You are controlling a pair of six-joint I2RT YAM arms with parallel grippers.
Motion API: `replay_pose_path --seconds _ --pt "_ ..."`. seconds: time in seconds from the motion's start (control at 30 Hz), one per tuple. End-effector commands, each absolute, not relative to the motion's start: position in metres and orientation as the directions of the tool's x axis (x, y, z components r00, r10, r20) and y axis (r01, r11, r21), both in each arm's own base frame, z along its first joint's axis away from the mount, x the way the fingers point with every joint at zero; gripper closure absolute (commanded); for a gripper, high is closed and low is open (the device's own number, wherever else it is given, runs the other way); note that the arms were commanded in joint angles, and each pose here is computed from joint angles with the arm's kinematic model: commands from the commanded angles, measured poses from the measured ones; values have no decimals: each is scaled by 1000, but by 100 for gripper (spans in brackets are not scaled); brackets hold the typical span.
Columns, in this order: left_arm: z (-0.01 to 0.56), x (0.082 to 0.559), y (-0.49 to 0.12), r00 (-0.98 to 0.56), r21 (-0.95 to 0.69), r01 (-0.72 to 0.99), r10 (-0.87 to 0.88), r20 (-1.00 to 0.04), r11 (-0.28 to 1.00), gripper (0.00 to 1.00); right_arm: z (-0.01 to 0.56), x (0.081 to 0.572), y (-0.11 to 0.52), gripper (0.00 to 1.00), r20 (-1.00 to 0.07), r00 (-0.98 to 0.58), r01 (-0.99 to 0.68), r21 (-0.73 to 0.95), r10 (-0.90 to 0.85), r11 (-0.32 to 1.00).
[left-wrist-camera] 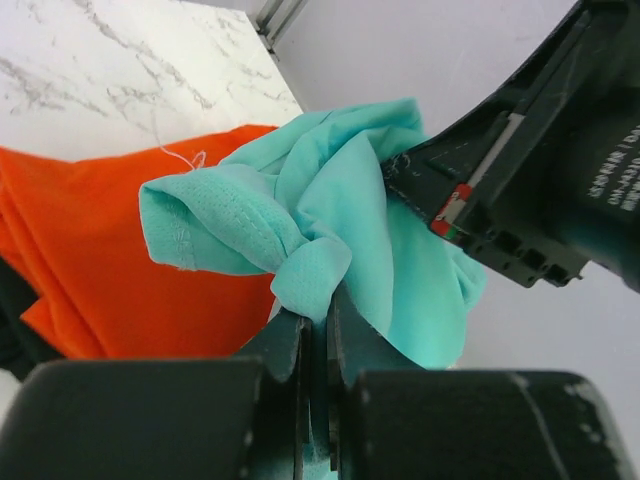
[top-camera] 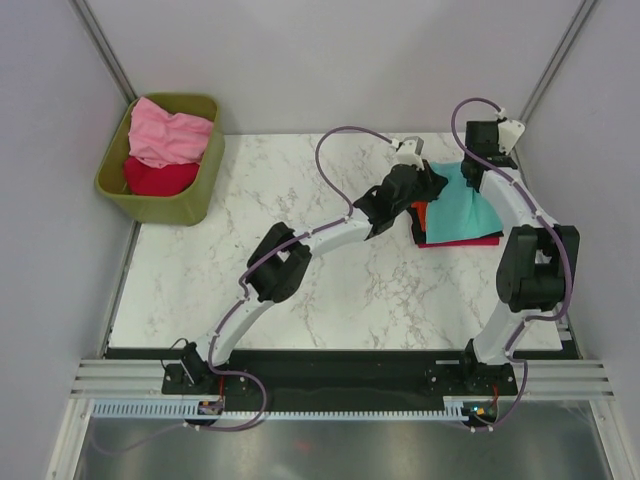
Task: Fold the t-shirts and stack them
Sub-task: Neatly place the folded tshirt to the corner
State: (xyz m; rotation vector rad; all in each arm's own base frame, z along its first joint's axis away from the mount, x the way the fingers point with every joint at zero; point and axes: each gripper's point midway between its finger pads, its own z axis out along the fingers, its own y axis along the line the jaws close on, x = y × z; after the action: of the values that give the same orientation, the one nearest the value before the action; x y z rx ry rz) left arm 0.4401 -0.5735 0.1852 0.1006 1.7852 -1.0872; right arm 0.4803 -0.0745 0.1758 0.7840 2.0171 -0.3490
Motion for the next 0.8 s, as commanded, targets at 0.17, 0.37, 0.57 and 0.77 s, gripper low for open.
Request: replay_pose_path --seconds 0.17,0.37,0.57,0.77 --pt "222 465 -583 -372 -601 581 -477 -796 549 98 200 521 -99 100 -873 -226 681 176 432 711" --pt "205 492 -570 -363 -631 536 -522 -772 561 98 189 543 -93 100 -865 -247 649 186 436 737" --pt "171 521 -554 -419 -715 439 -580 -698 543 98 151 557 -95 100 -838 -287 663 175 464 727" --pt "154 534 -548 -448 -757 387 -610 -653 526 54 126 557 -111 46 -810 -268 702 207 522 681"
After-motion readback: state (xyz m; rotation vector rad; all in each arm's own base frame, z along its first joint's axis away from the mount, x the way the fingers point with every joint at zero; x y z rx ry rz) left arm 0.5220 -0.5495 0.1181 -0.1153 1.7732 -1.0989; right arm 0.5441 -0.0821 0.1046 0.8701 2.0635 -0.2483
